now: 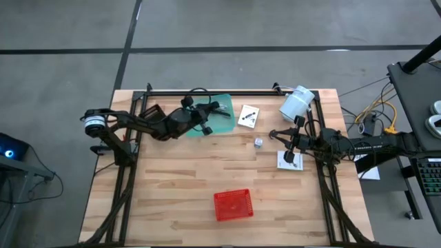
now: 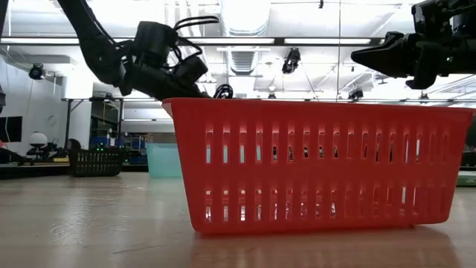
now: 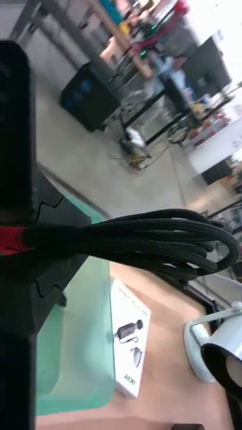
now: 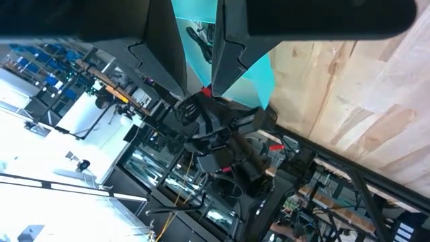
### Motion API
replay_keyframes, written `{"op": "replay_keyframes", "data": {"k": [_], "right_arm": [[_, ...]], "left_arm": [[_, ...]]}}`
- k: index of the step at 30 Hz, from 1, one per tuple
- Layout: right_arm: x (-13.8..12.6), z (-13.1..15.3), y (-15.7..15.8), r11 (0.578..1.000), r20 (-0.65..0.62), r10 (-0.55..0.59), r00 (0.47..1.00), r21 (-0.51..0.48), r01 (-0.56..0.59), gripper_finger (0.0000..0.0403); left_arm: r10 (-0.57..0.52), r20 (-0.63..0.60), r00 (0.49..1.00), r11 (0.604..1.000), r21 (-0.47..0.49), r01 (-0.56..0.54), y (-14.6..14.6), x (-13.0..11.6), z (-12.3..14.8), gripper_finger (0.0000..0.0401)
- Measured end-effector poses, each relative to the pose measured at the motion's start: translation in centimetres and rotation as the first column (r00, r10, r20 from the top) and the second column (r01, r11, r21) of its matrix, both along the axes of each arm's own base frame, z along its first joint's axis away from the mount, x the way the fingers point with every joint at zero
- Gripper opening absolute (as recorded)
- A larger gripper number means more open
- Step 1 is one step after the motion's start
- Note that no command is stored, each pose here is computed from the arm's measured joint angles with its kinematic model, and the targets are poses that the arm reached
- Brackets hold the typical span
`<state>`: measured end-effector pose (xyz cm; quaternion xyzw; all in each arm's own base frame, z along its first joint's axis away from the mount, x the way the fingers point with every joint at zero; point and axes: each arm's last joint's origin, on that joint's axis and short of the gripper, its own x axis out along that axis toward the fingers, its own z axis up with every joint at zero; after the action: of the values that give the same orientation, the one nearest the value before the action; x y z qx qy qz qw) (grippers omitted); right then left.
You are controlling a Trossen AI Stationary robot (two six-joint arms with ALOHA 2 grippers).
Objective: Pick and place items into bin
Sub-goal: Put the black charger cable into the green bin, then put the blue charger adapter into the black bin
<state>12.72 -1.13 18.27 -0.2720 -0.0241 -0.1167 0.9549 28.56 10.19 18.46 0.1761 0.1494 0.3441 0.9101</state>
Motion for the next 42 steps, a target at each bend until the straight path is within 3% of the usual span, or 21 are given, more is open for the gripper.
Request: {"op": "replay_keyframes", "data": {"k": [13, 26, 35, 42], "right_arm": [[0.0, 0.0, 0.0, 1.000, 0.000, 0.000, 1.000, 0.000, 0.000, 0.0059], [0.0, 0.0, 0.0, 1.000, 0.000, 0.000, 1.000, 0.000, 0.000, 0.0059], [0.0, 0.0, 0.0, 1.000, 0.000, 0.000, 1.000, 0.001, 0.000, 0.0059], [0.0, 0.0, 0.0, 1.000, 0.001, 0.000, 1.000, 0.002, 0.000, 0.0059]], "left_arm": [[0.028, -0.071, 0.997, 0.987, -0.153, -0.038, 0.2, 0.8, 0.1, 0.0015], [0.029, -0.096, 0.995, 0.985, -0.165, -0.044, 0.2, 0.7, -0.2, 0.0016], [0.029, -0.083, 0.996, 0.986, -0.161, -0.042, 0.2, 0.8, 0.0, 0.0108], [0.028, -0.065, 0.997, 0.988, -0.150, -0.037, 0.3, 1.2, 0.7, 0.0143]]}}
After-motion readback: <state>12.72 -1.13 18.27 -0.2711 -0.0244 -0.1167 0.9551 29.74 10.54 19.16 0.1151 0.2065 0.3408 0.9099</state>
